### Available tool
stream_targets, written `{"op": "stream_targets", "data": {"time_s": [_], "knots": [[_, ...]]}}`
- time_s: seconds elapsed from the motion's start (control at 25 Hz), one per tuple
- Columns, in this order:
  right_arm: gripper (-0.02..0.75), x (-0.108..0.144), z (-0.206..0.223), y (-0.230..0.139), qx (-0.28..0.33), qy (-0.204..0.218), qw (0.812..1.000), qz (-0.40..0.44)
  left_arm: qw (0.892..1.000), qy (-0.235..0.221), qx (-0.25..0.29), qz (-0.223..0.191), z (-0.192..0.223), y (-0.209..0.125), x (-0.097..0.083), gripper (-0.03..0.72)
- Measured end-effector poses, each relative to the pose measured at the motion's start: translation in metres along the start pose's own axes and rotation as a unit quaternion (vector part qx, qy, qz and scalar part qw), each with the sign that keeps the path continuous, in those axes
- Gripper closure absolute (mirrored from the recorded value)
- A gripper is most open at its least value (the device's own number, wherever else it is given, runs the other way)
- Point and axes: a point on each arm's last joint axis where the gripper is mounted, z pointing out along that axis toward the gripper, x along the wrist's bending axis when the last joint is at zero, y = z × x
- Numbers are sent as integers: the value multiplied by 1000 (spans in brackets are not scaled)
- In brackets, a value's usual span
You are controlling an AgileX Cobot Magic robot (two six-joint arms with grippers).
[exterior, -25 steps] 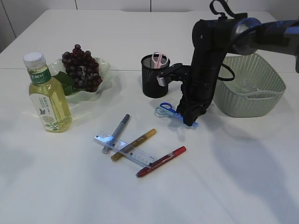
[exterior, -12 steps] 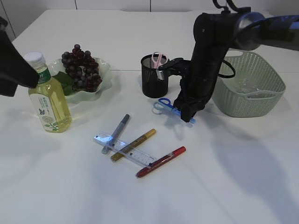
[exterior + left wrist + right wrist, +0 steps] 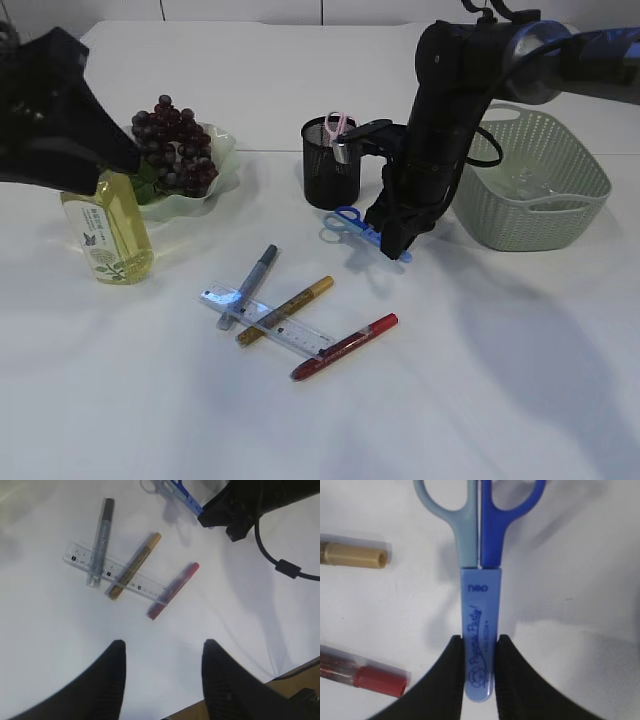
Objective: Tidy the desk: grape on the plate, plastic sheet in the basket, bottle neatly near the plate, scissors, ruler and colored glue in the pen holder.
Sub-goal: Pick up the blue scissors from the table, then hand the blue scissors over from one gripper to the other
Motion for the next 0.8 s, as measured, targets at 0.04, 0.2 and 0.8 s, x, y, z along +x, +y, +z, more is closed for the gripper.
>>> {"op": "stream_targets", "data": {"time_s": [0.04, 0.2, 0.8], "knots": [[583, 0, 0, 0, 0, 0, 1000, 2, 1000, -4, 1, -3, 5, 2, 1, 326], [583, 1, -5, 0, -4, -2, 1000, 3, 1000, -8, -9, -10, 22, 11, 6, 326], [584, 6, -20, 3, -28, 9, 999, 18, 996, -75, -22, -39, 74, 31, 15, 326]]}}
